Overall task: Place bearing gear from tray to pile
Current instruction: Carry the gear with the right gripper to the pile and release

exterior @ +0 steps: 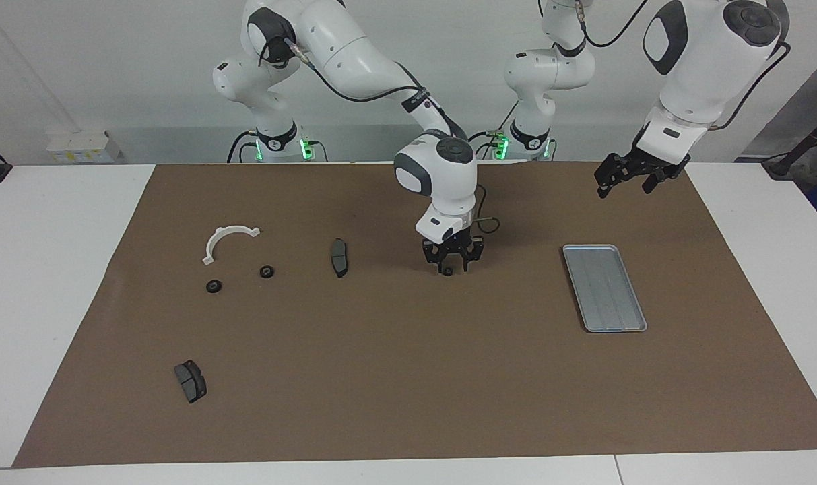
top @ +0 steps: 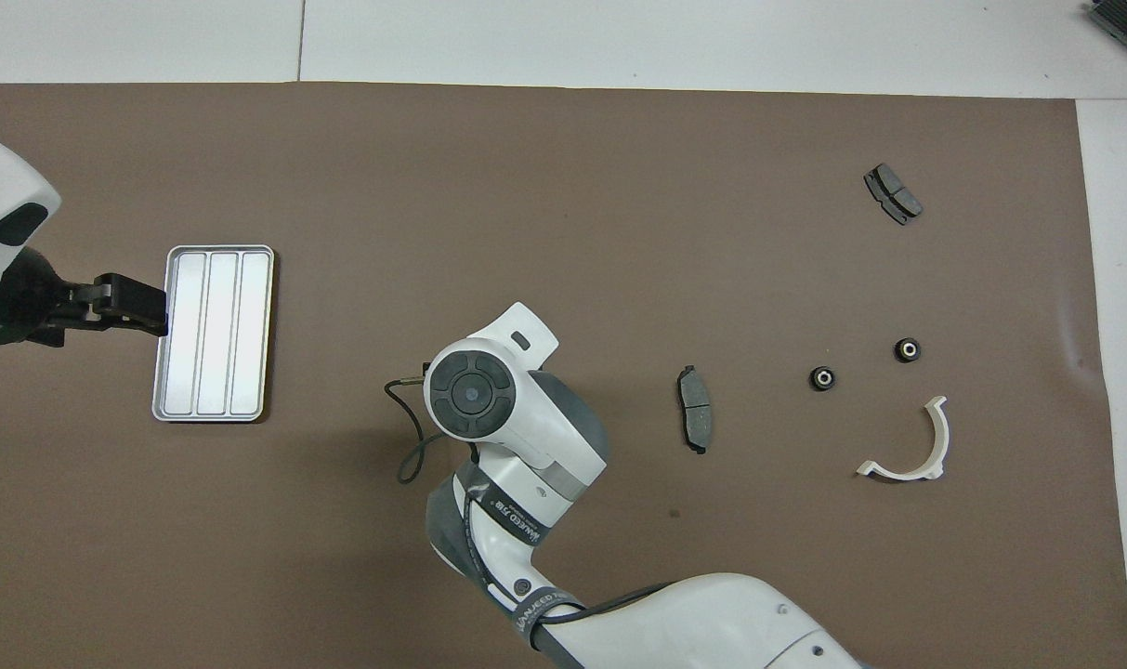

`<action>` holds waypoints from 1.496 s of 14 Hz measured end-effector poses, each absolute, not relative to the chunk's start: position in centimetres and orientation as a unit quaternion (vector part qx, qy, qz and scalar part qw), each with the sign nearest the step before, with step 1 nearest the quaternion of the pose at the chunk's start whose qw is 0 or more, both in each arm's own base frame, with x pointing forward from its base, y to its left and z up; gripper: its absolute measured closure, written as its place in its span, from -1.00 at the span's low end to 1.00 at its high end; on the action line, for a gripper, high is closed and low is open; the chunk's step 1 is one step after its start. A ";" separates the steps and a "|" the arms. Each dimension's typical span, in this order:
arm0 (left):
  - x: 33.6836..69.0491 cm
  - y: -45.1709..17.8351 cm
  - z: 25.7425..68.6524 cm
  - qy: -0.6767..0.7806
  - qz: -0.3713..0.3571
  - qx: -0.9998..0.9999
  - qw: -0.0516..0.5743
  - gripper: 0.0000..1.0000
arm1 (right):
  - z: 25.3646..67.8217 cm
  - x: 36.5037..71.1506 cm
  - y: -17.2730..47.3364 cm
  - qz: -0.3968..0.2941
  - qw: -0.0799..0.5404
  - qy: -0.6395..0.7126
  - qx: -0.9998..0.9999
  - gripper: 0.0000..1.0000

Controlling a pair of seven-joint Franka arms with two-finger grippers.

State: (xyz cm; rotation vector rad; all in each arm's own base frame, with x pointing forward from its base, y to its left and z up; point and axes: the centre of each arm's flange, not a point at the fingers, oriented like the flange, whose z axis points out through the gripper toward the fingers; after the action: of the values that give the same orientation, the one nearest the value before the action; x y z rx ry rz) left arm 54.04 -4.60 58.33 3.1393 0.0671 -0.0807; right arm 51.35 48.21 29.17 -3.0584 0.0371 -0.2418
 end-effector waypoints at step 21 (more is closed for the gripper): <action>54.2 -2.2 58.4 0.043 -0.025 0.999 0.001 -1.00 | 37.8 60.9 25.9 -0.112 0.016 0.038 -0.993 0.53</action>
State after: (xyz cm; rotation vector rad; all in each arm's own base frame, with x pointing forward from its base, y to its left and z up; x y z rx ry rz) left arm 54.17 -2.18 58.38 3.1351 0.1365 -0.0793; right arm 60.87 25.89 37.80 -3.0872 0.1172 -0.3470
